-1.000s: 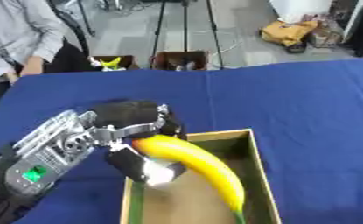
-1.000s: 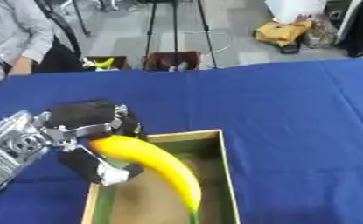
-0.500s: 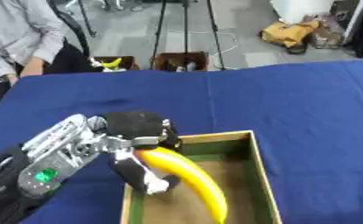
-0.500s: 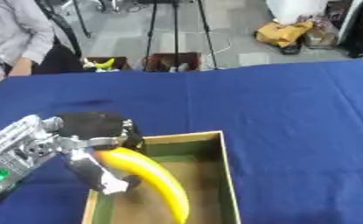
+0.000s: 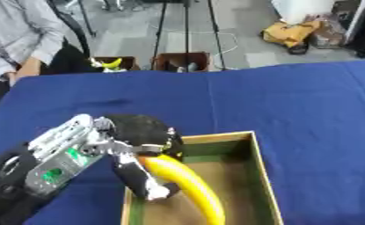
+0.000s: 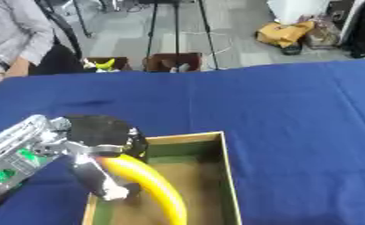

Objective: Pick up objects on the table and place them in the box.

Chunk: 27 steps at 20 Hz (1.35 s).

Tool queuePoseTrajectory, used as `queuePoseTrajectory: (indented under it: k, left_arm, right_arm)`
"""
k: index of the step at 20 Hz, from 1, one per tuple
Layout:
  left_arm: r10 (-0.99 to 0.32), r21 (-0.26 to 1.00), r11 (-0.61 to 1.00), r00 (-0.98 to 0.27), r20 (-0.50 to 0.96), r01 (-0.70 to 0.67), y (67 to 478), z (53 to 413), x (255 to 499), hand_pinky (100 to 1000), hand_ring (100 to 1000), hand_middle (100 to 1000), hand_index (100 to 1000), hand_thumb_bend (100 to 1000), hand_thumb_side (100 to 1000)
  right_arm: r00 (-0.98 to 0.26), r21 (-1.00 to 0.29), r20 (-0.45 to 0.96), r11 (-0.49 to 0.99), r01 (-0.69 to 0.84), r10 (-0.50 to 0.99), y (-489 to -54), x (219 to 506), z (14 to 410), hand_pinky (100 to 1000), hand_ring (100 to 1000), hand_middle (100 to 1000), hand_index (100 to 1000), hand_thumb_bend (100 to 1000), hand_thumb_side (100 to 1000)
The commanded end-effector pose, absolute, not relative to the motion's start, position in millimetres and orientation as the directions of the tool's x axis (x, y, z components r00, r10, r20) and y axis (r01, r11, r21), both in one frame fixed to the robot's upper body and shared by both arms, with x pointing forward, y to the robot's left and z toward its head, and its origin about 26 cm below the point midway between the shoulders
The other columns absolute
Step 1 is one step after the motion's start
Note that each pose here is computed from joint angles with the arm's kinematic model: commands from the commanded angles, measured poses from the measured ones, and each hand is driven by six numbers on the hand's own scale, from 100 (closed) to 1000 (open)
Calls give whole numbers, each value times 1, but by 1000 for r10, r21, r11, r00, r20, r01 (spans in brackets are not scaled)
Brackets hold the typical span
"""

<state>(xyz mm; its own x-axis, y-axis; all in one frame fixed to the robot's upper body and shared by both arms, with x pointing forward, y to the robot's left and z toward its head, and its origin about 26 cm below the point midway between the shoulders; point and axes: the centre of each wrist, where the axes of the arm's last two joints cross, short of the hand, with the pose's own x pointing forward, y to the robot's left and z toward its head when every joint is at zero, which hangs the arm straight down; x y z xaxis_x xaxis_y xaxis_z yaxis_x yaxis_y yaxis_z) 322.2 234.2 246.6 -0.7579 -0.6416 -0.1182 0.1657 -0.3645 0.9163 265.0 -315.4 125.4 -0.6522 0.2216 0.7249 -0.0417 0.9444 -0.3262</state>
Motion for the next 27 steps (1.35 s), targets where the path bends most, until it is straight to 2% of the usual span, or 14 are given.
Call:
queuePoseTrajectory:
  k: [1,5,6,9,17,27]
  left_arm:
    - [-628,904,-400,-763,-153,148,235,256,321,425,650,686,843,100,663]
    - [-620,904,-403,-769,-155,142,234,258,319,441,681,719,864,100,680]
    - [-618,903,-406,-770,-157,141,234,258,319,465,721,754,884,100,693]
    - [-610,902,-415,-772,-177,121,233,262,317,501,750,766,882,120,687]
    - [-594,906,-422,-768,-239,44,229,274,310,509,755,758,858,100,640]
    - [-574,922,-387,-778,-256,-19,225,290,302,506,742,734,809,100,642]
  right_arm:
    - [-669,-344,705,938,-31,236,-314,264,133,702,450,473,609,100,1000]
    - [-669,-344,705,938,-31,237,-314,264,133,701,449,473,609,100,1000]
    - [-669,-344,705,938,-31,237,-314,264,133,701,449,473,609,100,1000]
    - [-669,-345,704,938,-31,238,-314,264,133,702,448,473,609,100,1000]
    - [-666,-347,706,937,-30,240,-314,264,133,703,448,473,609,100,1000]
    - [-664,-344,709,939,-30,239,-314,264,133,704,448,474,609,100,1000]
